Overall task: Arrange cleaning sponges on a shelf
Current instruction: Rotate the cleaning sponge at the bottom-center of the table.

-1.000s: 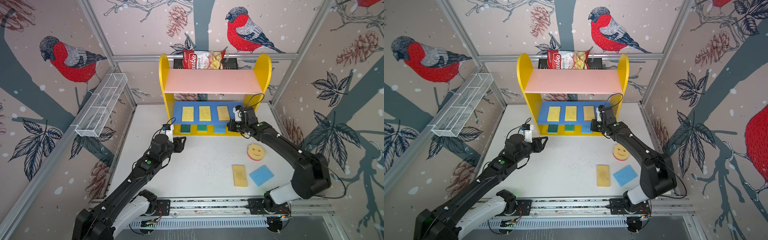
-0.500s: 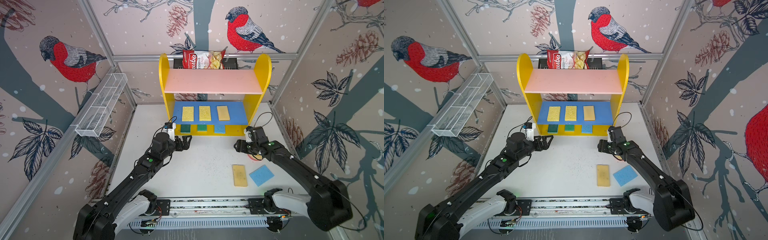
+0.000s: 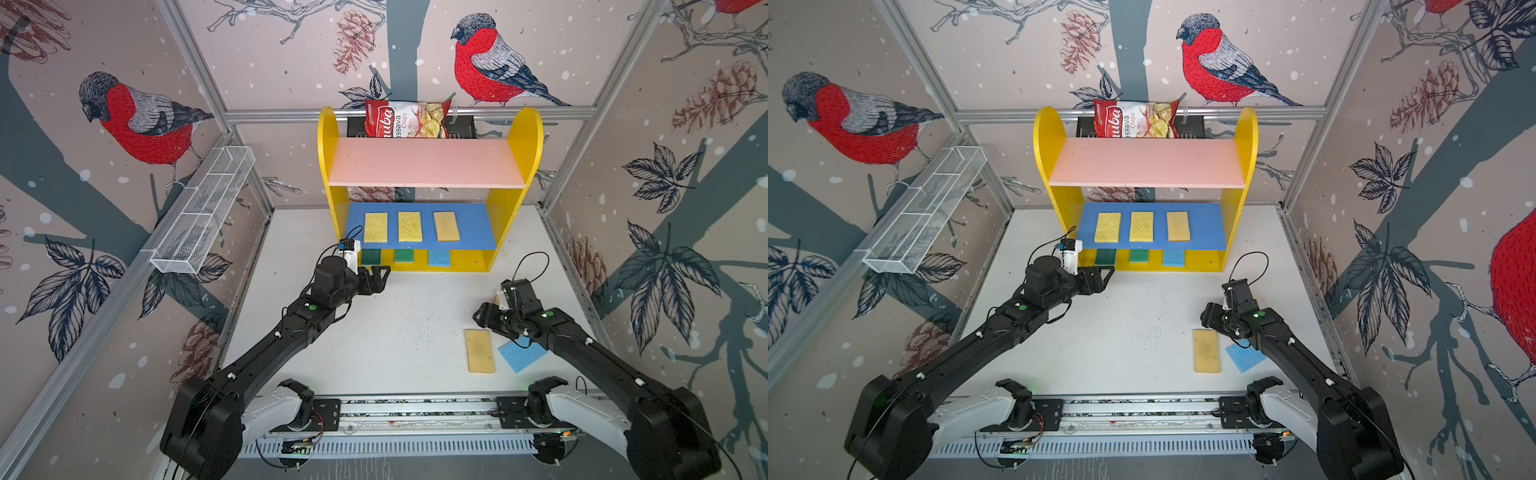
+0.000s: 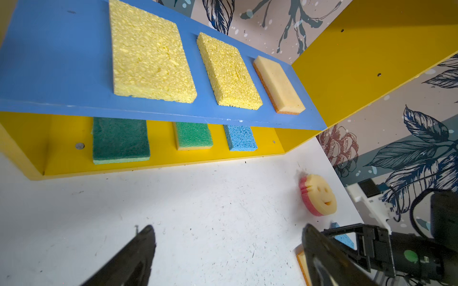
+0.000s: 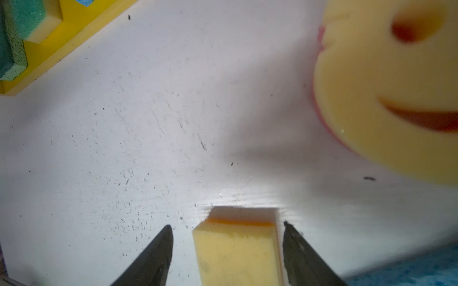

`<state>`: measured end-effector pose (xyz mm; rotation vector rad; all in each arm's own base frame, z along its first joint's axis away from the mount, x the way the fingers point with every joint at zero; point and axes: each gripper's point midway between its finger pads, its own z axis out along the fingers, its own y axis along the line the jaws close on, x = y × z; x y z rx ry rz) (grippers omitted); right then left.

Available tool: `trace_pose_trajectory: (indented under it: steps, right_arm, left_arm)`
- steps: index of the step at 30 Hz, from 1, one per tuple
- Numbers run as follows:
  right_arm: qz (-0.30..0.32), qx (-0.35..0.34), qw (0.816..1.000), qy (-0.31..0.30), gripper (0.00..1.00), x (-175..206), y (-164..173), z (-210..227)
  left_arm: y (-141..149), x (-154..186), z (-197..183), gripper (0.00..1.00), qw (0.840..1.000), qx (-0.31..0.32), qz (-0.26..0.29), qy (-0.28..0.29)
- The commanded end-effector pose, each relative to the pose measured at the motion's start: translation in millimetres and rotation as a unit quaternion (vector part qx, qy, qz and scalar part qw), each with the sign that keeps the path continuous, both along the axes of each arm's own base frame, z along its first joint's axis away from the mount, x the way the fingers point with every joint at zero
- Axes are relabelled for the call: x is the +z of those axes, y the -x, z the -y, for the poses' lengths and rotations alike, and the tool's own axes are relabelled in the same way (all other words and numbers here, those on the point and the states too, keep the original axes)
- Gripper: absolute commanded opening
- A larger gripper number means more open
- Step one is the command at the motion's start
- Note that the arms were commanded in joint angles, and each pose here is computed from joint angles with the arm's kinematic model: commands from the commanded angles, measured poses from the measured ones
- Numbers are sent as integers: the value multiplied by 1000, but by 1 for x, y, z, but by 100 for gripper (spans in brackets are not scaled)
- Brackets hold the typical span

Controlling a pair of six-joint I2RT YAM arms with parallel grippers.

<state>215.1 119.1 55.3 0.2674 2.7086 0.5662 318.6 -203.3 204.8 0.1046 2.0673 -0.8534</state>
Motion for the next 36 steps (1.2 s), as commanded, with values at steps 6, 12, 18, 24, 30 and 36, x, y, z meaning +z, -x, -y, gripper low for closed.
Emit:
trace_pose_trajectory:
  steps: [6, 12, 18, 24, 30, 36]
  right_arm:
    - [-22, -7, 999, -27, 67, -18, 11, -16]
    - [-35, 18, 999, -37, 66, -28, 13, -39]
    - [-11, 70, 996, -60, 58, -13, -1, -94]
    - [3, 124, 991, -57, 58, -4, -13, -146]
    - [33, 114, 992, -28, 68, 15, -21, -125]
    - [30, 79, 996, 13, 83, 7, -5, -65]
  left_arm:
    - [-8, 9, 25, 86, 998, -57, 13, 39]
    - [-4, -1, 27, 86, 997, -64, 4, 41]
    - [-3, 5, 24, 86, 997, -58, 11, 41]
    - [-1, 9, 19, 86, 998, -50, 13, 33]
    - [0, 11, 13, 86, 999, -41, 16, 13]
    - [0, 10, 10, 86, 999, -33, 22, 11]
